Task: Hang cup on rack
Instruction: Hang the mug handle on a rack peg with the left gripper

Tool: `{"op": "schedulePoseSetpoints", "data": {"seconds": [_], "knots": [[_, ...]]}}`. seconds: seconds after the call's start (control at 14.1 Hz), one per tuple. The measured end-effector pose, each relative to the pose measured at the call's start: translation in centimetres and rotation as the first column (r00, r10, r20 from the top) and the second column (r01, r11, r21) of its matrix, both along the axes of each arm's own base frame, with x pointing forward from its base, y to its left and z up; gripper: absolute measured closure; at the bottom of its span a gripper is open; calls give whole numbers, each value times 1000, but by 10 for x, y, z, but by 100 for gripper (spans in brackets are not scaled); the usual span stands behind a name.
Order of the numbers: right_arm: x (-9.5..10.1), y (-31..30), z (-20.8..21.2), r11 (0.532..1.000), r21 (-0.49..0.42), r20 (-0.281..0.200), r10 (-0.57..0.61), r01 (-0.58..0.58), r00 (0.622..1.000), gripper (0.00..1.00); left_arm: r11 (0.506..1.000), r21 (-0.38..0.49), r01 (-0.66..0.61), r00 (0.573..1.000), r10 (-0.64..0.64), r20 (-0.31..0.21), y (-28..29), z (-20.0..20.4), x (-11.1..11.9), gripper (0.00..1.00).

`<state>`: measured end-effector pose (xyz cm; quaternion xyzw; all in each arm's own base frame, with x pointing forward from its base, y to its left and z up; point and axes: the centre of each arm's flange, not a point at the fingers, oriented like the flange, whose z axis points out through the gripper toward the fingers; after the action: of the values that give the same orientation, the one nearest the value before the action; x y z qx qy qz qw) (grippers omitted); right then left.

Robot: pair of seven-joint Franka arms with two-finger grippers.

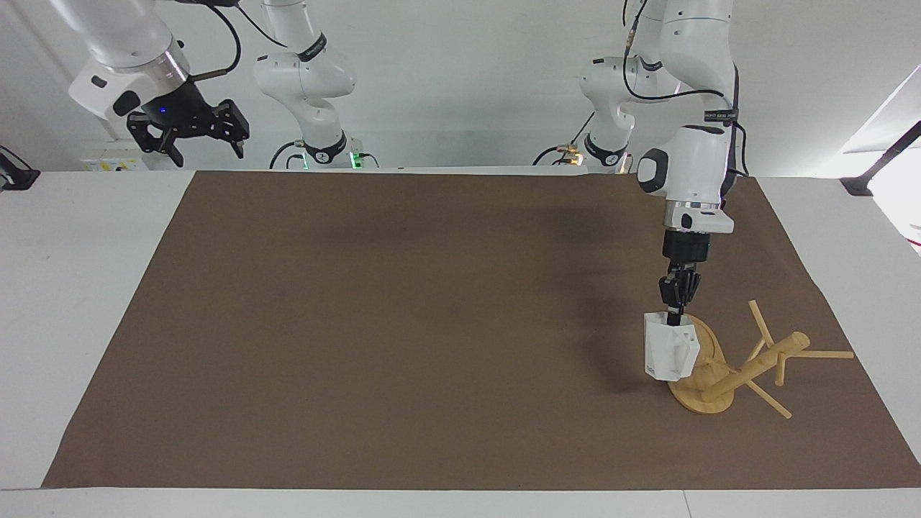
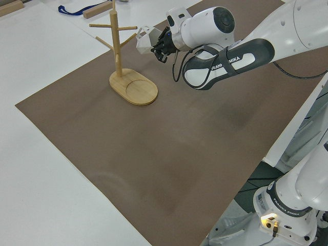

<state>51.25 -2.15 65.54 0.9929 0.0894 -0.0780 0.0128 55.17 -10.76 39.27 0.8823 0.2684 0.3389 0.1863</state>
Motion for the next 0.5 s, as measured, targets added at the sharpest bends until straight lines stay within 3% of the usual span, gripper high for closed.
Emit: {"op": "schedulePoseSetpoints", "data": {"seconds": [0.21,0.5], "knots": [[1,7,-4,999,-7,-6,-39,39,999,0,1000,-4,-2,1000,2,7,-2,1,16,96],[0,-1,-4,998,-7,-7,-56,56,998,0,1000,-4,-20,1000,20,-2,8,-1,20,96]]}}
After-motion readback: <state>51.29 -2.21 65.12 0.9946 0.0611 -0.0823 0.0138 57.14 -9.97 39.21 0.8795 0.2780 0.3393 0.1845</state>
